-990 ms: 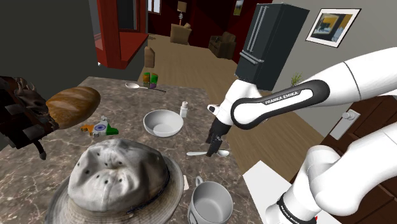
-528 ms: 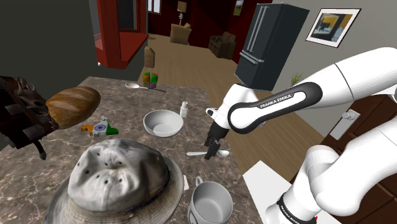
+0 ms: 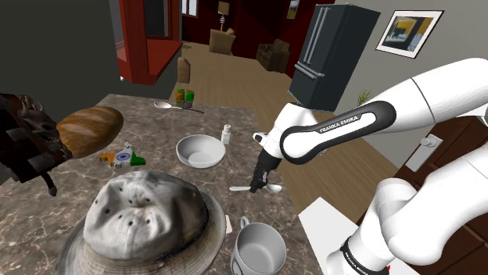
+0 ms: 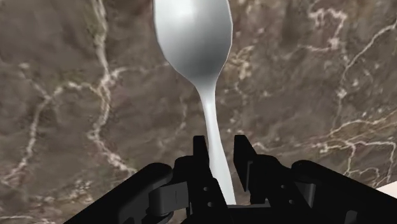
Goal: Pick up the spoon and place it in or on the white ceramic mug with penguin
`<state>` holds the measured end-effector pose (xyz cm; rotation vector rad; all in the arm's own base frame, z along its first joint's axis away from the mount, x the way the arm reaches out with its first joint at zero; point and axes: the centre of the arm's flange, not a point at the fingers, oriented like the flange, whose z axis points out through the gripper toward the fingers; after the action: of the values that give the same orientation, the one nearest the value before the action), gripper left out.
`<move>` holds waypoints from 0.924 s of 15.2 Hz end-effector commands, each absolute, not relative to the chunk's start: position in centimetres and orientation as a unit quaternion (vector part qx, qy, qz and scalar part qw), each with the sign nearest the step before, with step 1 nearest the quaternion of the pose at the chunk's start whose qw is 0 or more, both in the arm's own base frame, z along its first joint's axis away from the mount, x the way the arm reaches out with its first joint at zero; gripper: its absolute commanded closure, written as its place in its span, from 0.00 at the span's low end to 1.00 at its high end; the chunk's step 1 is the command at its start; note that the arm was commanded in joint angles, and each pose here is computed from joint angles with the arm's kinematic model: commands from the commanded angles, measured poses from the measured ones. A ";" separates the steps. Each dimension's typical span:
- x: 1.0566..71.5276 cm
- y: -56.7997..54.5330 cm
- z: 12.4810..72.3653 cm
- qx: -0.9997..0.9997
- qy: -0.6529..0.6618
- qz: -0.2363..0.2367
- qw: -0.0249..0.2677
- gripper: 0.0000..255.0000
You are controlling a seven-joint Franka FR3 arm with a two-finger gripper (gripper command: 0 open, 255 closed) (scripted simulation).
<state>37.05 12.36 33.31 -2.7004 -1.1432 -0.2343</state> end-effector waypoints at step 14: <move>37.1 12.4 38.1 -0.913 -0.387 -0.079 0.100 1.00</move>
<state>37.15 12.28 37.50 -2.7002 -1.1432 -0.2355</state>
